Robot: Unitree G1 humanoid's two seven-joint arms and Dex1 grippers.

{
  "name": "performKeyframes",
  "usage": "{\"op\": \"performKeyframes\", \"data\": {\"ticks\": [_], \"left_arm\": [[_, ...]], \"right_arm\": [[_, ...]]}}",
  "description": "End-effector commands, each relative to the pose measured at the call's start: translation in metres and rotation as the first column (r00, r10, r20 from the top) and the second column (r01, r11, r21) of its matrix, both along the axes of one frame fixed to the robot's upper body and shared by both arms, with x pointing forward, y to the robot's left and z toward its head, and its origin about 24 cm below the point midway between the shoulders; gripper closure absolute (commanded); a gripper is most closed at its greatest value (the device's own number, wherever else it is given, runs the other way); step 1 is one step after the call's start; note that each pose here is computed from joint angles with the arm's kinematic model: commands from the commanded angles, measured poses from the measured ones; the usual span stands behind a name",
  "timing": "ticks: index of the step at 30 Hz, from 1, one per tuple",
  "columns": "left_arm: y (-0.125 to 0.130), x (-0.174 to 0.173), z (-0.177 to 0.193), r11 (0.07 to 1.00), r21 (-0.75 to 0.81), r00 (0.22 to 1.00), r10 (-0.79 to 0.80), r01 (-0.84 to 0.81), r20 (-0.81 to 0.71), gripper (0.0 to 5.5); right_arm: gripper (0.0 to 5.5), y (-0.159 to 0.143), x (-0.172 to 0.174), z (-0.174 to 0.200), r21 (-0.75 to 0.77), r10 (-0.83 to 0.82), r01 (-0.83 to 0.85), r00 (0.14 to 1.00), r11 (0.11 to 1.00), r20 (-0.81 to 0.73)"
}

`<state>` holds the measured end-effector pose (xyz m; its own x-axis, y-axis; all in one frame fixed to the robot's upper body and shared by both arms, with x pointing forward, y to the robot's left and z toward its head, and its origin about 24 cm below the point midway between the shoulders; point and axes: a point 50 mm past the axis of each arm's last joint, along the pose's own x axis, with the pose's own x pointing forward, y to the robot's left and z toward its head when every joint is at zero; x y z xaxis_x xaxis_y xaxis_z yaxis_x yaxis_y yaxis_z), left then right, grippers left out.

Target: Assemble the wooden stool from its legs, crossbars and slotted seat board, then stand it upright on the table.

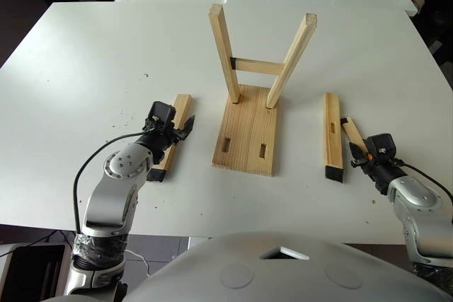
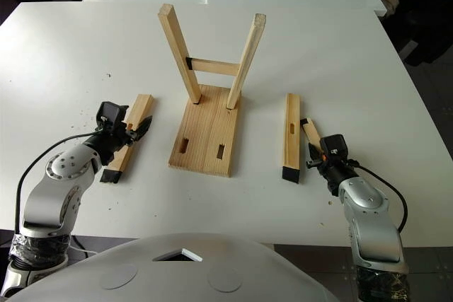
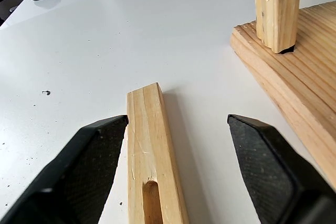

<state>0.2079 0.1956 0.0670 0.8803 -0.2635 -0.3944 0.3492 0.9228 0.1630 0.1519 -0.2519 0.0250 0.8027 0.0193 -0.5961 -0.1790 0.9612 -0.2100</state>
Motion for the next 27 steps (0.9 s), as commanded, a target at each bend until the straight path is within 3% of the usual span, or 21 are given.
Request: {"op": "performKeyframes", "data": {"ticks": [1,9,14,18,21,23,25,27], "left_arm": [[0.003,0.007,0.004,1.000,0.010,1.000,0.000,0.000,0.014,1.97],[0.010,0.021,0.017,1.000,0.007,0.997,0.007,-0.008,0.078,1.97],[0.015,0.031,0.041,0.997,-0.061,0.986,-0.027,0.038,0.167,1.97],[0.009,0.034,0.079,0.952,-0.237,0.959,-0.131,0.193,0.253,1.97],[0.001,0.033,0.112,0.884,-0.332,0.913,-0.207,0.328,0.352,1.97],[-0.007,0.031,0.123,0.847,-0.342,0.887,-0.279,0.408,0.367,1.63],[-0.019,0.030,0.129,0.808,-0.340,0.859,-0.354,0.480,0.371,1.25],[-0.035,0.026,0.134,0.726,-0.360,0.802,-0.455,0.586,0.387,1.23]], "right_arm": [[4.19,0.002,-0.019,-0.028,0.038,-0.046,0.054,0.982,0.998,-0.184],[4.19,-0.007,0.006,-0.012,0.026,-0.080,0.081,0.995,0.996,-0.066],[4.19,-0.018,0.039,0.031,0.086,-0.073,0.061,0.987,0.994,0.140],[4.19,-0.014,0.065,0.085,0.199,0.017,-0.091,0.937,0.976,0.348],[4.19,0.004,0.075,0.130,0.303,0.116,-0.291,0.866,0.907,0.486],[4.19,0.017,0.076,0.156,0.347,0.189,-0.434,0.808,0.832,0.557],[4.19,0.032,0.073,0.177,0.364,0.291,-0.584,0.740,0.726,0.607],[4.19,0.049,0.067,0.190,0.366,0.417,-0.722,0.658,0.587,0.628]]}}
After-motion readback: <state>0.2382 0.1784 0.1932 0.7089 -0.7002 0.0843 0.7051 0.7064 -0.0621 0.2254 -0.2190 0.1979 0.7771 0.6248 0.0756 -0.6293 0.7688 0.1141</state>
